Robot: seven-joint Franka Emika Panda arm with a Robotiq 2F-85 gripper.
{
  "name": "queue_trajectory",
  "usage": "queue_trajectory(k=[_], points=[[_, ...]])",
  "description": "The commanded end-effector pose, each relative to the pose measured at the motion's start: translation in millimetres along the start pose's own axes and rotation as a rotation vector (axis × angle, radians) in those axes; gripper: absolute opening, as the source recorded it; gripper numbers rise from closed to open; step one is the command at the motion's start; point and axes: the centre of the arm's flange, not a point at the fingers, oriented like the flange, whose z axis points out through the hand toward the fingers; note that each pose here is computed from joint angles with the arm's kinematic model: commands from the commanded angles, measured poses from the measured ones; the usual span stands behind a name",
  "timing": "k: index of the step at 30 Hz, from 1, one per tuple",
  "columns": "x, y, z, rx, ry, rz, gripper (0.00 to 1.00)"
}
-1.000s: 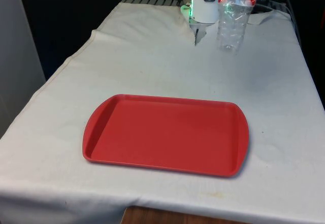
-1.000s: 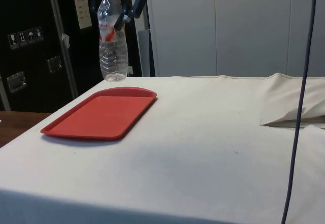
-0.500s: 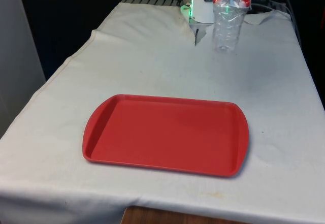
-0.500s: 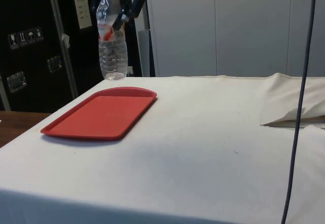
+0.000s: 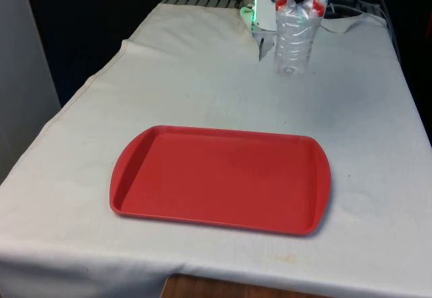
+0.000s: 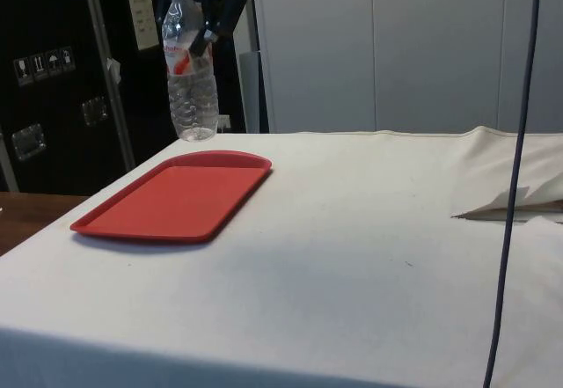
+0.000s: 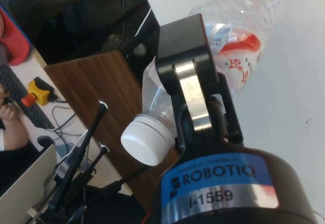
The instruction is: Place the bottle upright on the tray.
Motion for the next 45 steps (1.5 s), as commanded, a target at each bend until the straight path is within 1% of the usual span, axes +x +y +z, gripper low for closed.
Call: queue_trajectory(k=[1,2,3,10,11,12,13,18,20,21,22,23,26,31,32,33,39,40,42,44,45], points=[[-1.1,2.5,0.5,-0.011,-0.006,0.009,0.00],[-1.2,0.9,0.4,-0.004,-0.002,0.008,0.00],[-2.5,3.7,1.6,-0.014,-0.007,0.017,0.00],[-9.0,8.9,8.5,-0.031,-0.011,0.041,0.00],[-9.0,8.9,8.5,-0.031,-0.011,0.041,0.00],[-9.4,7.2,8.2,-0.021,-0.008,0.039,0.00],[-11.1,10.1,11.1,-0.037,-0.010,0.049,0.00],[-15.4,13.5,16.7,-0.056,-0.009,0.061,0.00],[-18.1,15.8,19.2,-0.067,-0.007,0.071,0.00],[-18.1,17.1,20.5,-0.068,-0.008,0.073,0.00],[-18.8,13.8,20.3,-0.055,-0.008,0.072,0.00],[-18.5,18.3,21.6,-0.068,-0.008,0.077,0.00],[-19.9,24.6,24.0,-0.072,-0.010,0.088,0.00],[-22.1,31.9,28.4,-0.073,-0.012,0.101,0.00],[-21.3,30.1,28.3,-0.064,-0.010,0.097,0.00],[-23.1,33.9,29.9,-0.073,-0.012,0.103,0.00],[-32.1,44.6,37.3,-0.068,-0.006,0.122,0.00],[-31.2,43.1,37.4,-0.066,-0.011,0.119,0.00],[-36.4,49.0,39.2,-0.065,-0.001,0.132,0.00],[-38.0,50.4,39.8,-0.064,0.000,0.134,0.00],[-41.0,53.3,39.6,-0.062,0.005,0.141,0.00]])
